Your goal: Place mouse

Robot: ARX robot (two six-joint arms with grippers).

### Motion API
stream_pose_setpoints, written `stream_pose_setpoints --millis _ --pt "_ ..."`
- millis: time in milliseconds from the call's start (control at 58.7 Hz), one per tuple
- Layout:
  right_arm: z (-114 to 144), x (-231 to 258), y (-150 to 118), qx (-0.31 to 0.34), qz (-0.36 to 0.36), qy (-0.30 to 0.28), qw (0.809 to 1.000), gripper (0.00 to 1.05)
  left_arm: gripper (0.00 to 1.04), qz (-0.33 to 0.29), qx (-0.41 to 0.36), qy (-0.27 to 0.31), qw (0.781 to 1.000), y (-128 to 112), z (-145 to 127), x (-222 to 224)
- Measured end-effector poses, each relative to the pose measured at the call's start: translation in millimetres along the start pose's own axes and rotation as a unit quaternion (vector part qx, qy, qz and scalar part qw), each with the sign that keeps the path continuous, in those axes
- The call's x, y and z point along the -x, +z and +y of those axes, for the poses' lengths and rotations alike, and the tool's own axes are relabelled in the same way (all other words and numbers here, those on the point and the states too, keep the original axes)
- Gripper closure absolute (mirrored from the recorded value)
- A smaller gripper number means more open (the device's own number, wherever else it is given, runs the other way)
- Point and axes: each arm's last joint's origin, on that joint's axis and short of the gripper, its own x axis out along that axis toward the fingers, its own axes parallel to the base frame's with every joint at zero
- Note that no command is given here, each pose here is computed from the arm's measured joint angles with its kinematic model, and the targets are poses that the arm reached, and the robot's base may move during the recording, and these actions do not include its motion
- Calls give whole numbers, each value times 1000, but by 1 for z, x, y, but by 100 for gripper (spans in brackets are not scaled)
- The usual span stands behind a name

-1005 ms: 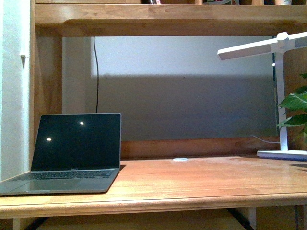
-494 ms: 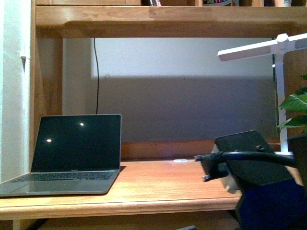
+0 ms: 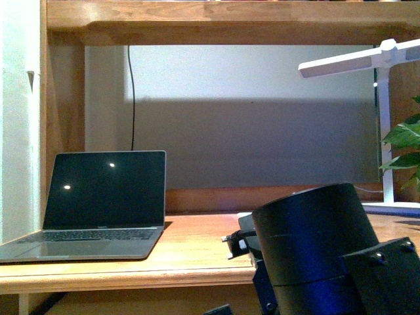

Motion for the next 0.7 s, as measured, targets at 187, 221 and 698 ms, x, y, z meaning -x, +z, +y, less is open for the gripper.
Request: stream_pose_setpoints --millis 187,221,698 --pt "-12 -25 0 -6 27 -20 999 7 8 0 0 0 1000 0 0 0" --pt "-15 -28 -1 -7 33 -22 999 7 8 0 0 0 1000 0 0 0" --pt "-27 -53 -13 -30 89 -11 996 7 8 0 0 0 1000 0 0 0"
